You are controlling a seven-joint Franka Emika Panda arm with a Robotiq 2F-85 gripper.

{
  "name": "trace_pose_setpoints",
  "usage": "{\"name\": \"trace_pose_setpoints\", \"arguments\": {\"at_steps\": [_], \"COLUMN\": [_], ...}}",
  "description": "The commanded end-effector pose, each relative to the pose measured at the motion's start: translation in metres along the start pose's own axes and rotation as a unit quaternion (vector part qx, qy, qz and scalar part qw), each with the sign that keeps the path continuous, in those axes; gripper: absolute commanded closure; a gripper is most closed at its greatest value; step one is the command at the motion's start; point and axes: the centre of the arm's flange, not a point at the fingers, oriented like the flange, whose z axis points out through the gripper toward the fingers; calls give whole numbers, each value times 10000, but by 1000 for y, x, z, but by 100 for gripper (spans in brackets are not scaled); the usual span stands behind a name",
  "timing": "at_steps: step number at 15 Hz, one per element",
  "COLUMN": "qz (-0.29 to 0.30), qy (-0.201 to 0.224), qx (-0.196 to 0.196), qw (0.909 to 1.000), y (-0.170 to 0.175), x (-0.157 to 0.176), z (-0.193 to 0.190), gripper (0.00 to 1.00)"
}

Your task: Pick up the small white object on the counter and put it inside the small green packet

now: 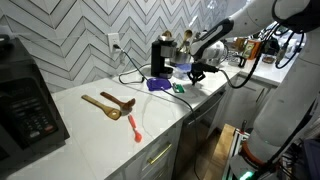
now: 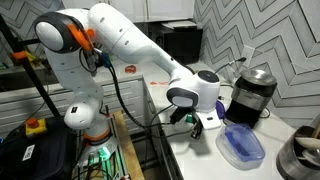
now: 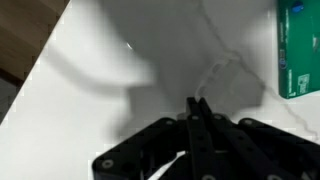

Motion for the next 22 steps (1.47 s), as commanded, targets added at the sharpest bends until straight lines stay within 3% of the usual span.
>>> {"name": "trace_pose_setpoints", "arguments": {"at_steps": [1, 6, 12, 22], "qz": [-385, -1149, -1960, -2901], "qy": [260, 763, 1227, 1824], "qx": [48, -20, -82, -210], "qw": [9989, 9904, 9728, 9392], "y": [-10, -45, -88, -105], "x": [-9, -30, -61, -88], "z": [-18, -42, -40, -15], "gripper": [99, 99, 99, 99]}}
